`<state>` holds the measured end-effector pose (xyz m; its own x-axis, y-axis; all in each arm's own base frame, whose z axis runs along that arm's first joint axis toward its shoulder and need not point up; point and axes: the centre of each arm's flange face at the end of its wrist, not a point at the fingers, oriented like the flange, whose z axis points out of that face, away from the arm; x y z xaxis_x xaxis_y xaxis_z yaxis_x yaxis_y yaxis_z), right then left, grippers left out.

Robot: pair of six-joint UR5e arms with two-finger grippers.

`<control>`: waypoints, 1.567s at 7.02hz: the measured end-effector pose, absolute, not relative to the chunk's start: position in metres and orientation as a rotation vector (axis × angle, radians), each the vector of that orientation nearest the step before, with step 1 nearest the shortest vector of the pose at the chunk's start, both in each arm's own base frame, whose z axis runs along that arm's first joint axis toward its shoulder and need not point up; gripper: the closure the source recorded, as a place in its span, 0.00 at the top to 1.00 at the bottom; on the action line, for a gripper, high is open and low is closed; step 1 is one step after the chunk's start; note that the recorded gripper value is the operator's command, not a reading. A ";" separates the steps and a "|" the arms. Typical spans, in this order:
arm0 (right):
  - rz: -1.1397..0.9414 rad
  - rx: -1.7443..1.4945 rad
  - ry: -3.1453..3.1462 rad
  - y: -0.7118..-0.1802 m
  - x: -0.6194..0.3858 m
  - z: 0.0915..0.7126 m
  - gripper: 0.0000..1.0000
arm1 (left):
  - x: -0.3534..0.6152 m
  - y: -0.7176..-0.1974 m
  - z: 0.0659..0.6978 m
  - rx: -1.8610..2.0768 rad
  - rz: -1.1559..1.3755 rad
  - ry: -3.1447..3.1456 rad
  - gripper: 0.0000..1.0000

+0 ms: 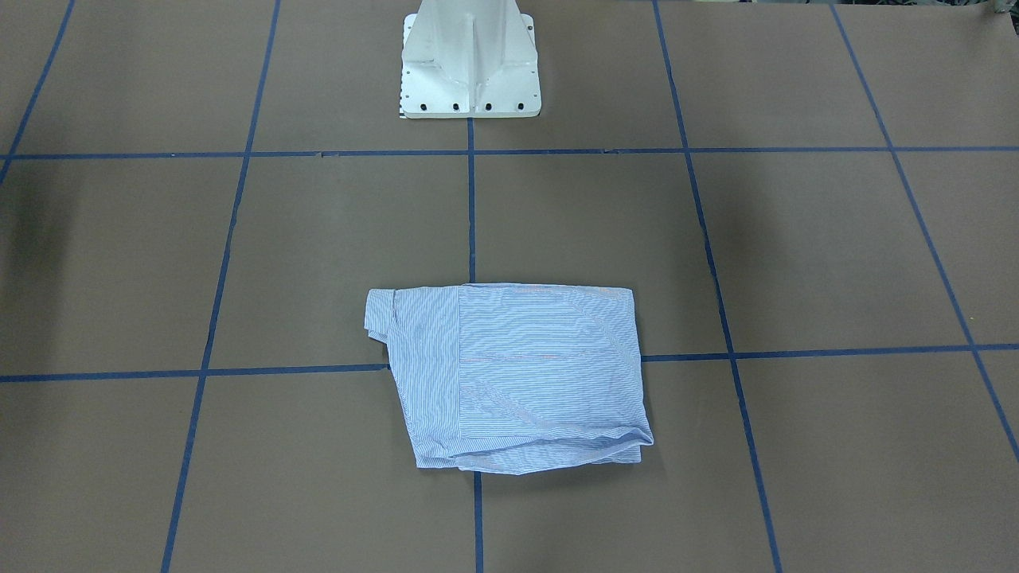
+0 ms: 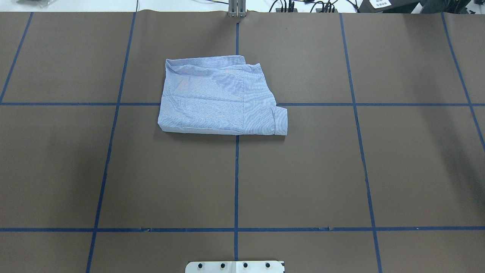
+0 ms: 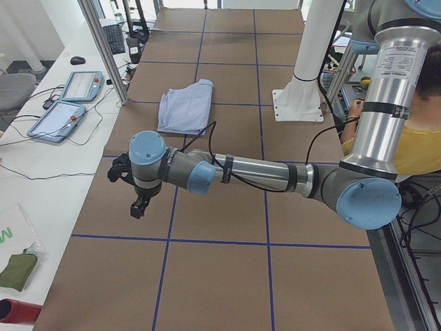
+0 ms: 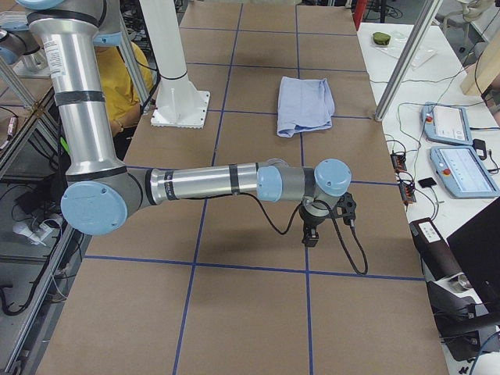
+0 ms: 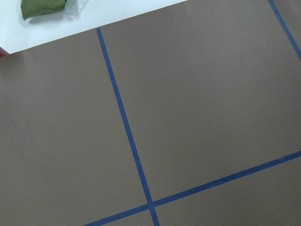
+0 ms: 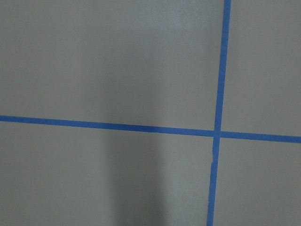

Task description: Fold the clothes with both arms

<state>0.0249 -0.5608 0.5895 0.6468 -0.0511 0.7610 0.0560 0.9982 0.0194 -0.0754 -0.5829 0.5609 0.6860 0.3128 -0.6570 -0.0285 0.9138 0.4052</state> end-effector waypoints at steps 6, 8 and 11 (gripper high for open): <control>-0.063 -0.005 -0.865 -0.561 0.025 0.589 1.00 | -0.075 -0.583 0.560 0.383 0.197 0.796 0.99; -0.063 -0.008 -0.865 -0.561 0.024 0.590 1.00 | -0.075 -0.583 0.560 0.383 0.197 0.796 0.99; -0.064 -0.013 -0.865 -0.561 0.023 0.592 1.00 | -0.075 -0.583 0.560 0.386 0.199 0.796 0.99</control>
<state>0.0227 -0.5609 0.5924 0.6468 -0.0508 0.7610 0.0609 0.9980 0.0148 -0.0753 -0.5829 0.5597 0.6860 0.3162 -0.6554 -0.0297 0.9121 0.4089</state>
